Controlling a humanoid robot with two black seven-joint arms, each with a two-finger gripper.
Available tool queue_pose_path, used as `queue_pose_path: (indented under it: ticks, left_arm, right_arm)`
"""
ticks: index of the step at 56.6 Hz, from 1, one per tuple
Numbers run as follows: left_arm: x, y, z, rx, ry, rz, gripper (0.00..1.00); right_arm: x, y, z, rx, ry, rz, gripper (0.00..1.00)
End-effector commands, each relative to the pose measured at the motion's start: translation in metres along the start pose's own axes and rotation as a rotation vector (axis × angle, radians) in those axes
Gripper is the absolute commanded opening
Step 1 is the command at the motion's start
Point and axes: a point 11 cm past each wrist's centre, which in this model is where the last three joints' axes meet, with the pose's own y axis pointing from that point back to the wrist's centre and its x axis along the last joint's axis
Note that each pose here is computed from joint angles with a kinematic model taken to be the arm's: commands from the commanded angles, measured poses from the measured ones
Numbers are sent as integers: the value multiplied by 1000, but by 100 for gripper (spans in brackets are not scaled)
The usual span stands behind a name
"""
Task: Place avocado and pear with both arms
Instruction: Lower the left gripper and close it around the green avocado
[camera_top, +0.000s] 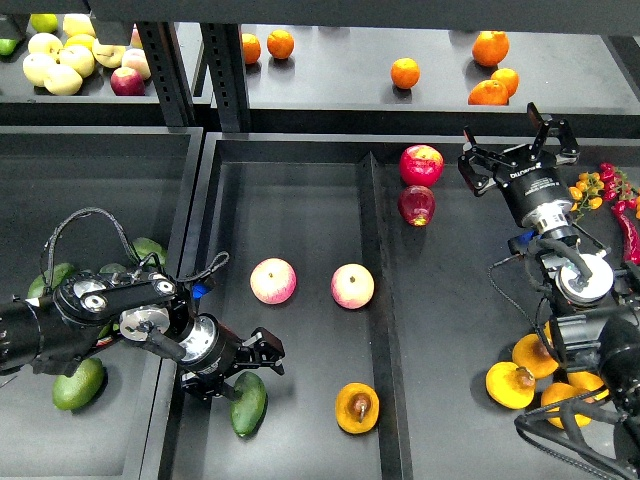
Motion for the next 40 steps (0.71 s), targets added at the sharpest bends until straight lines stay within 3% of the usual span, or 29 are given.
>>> queue_pose_path:
  ticks: [1,40]
  left_arm:
    - [-3,-5,-3,13,-7,-2,93]
    - [-15,-32,-3,58,-36,-3,93]
  right_arm:
    - [0,0,0,0,0,0,99]
    - [0,0,0,0,0,0,99]
